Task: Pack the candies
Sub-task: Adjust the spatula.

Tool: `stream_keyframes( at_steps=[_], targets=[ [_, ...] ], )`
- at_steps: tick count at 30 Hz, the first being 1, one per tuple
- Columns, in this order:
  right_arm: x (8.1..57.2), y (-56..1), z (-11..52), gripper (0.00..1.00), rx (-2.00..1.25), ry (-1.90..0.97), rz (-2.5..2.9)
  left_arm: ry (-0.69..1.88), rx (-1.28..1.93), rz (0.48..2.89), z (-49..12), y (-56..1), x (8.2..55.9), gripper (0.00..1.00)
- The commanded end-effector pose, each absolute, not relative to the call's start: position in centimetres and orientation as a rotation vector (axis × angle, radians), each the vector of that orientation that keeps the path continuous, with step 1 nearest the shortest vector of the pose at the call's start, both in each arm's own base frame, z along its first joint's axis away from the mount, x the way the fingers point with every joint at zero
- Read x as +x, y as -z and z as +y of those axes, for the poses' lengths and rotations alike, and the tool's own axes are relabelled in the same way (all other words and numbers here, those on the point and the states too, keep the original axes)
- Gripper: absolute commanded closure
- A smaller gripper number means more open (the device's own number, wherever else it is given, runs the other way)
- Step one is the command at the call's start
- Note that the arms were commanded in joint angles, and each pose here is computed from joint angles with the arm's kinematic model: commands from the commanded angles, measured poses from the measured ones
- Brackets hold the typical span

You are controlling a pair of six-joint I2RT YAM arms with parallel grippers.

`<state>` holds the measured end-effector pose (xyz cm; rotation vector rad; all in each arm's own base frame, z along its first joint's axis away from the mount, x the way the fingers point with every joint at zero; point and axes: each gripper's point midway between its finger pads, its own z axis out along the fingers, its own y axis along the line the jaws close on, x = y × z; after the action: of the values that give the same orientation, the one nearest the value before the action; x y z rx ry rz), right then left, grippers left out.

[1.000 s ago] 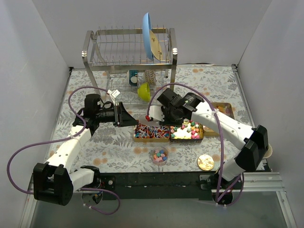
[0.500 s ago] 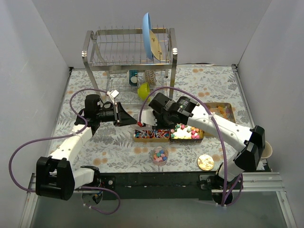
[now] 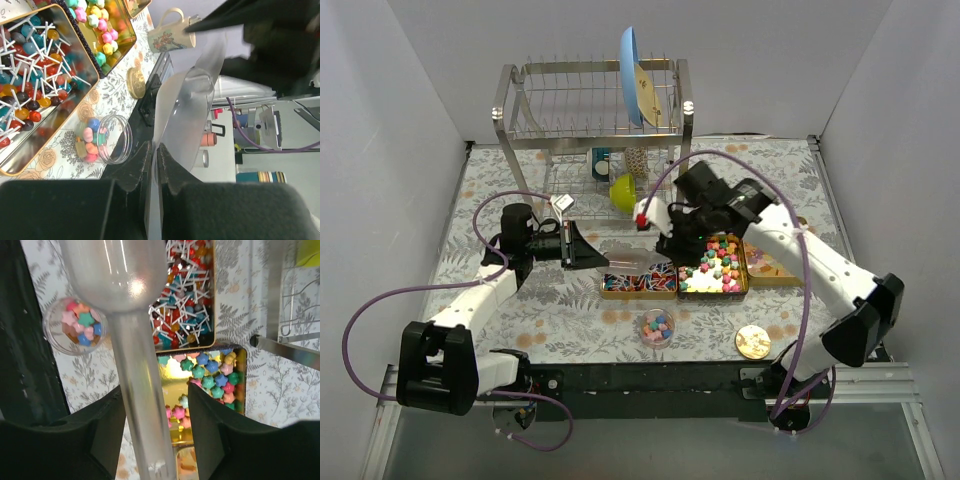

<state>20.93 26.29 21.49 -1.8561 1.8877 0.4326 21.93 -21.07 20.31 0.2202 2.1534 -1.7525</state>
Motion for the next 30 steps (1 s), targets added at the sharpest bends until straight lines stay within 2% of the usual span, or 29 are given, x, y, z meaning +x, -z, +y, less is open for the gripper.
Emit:
stream_keyframes(
  at_steps=[1,9,22,28,29,30],
  targets=[
    [19.2,-27.7,26.9,0.41,-1.679,-0.799,1.656,1.806,0.312,2.108,-21.0,-20.7,20.8,1.0],
    [17.4,-26.3,27.8,0.41,-1.658,-1.009,1.699,1.793,0.308,2.086,-21.0,-21.2,21.5,1.0],
    [19.1,-23.8,28.2,0.43,-1.645,-0.942,1.717,1.797,0.302,2.067,-20.6,-22.2,22.0,1.0],
    [19.0,-23.9,28.5,0.57,-1.628,-0.978,1.724,1.791,0.292,2.066,-20.5,-22.2,22.1,1.0],
    [19.0,-23.7,28.5,0.67,-1.627,-0.98,1.729,1.791,0.292,2.066,-20.5,-22.2,22.1,1.0],
    [19.2,-23.7,28.5,0.73,-1.624,-0.969,1.732,1.788,0.291,2.065,-20.4,-22.2,22.2,1.0]
  ],
)
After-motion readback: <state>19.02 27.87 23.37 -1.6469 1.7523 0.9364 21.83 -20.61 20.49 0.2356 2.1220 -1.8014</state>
